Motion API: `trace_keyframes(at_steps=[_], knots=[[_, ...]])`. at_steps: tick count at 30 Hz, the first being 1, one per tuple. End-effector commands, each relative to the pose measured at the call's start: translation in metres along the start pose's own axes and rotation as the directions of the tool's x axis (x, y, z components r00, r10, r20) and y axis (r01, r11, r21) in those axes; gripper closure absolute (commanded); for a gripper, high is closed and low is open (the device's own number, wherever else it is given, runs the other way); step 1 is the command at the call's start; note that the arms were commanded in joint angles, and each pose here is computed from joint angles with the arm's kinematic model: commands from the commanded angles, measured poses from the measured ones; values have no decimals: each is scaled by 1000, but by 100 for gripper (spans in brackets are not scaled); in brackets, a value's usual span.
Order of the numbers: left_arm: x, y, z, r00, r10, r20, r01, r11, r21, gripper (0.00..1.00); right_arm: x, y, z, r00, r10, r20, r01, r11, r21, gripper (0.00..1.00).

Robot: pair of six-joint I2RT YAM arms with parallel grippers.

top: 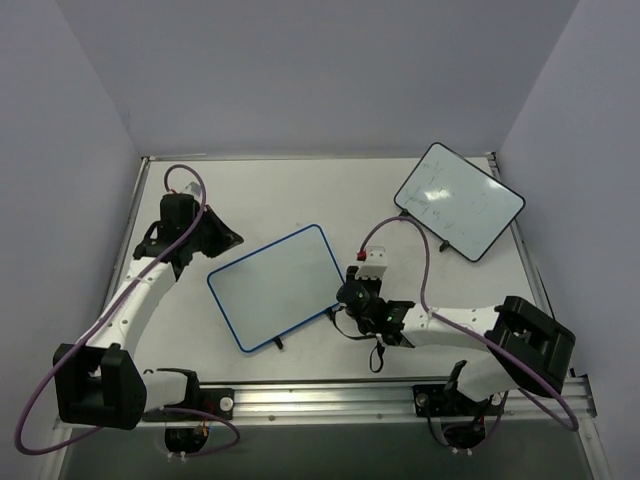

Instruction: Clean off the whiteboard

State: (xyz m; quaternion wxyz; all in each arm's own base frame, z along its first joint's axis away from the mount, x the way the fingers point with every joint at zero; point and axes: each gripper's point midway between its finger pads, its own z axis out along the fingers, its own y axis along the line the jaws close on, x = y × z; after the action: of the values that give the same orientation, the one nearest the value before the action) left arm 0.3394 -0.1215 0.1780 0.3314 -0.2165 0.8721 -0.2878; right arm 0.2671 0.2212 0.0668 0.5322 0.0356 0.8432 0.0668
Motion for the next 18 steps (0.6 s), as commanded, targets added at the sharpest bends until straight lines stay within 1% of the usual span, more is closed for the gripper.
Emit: trace_keyframes(at_steps=[1,2,7,9,10,14,17,18], knots=[[-25,-18,-8,998,7,63,-10,999,46,93,-17,-17,-7,999,48,11,-49,998,36,100],[-28,-18,-9,998,6,67,-9,999,49,93,-17,-23,-9,999,43,2,-43,998,50,100],[-39,-16,-14,996,-11,88,6,998,62,92,-46,-46,-17,991,130,23,-131,988,77,100],[-42,-17,-15,996,-16,89,10,997,72,92,-51,-52,-16,990,143,-3,-142,987,71,100],[-45,-18,-16,995,-19,94,12,997,77,92,-58,-65,-10,986,166,2,-165,981,101,100],[-47,-23,-17,996,-19,88,10,994,104,92,-68,-81,7,983,178,-40,-171,977,126,100],[-46,-24,-19,997,-3,77,-6,994,111,91,-70,-81,26,983,161,-92,-148,981,128,100],[-47,-22,-21,996,12,89,-21,995,101,91,-62,-82,35,982,136,-127,-118,983,137,100]])
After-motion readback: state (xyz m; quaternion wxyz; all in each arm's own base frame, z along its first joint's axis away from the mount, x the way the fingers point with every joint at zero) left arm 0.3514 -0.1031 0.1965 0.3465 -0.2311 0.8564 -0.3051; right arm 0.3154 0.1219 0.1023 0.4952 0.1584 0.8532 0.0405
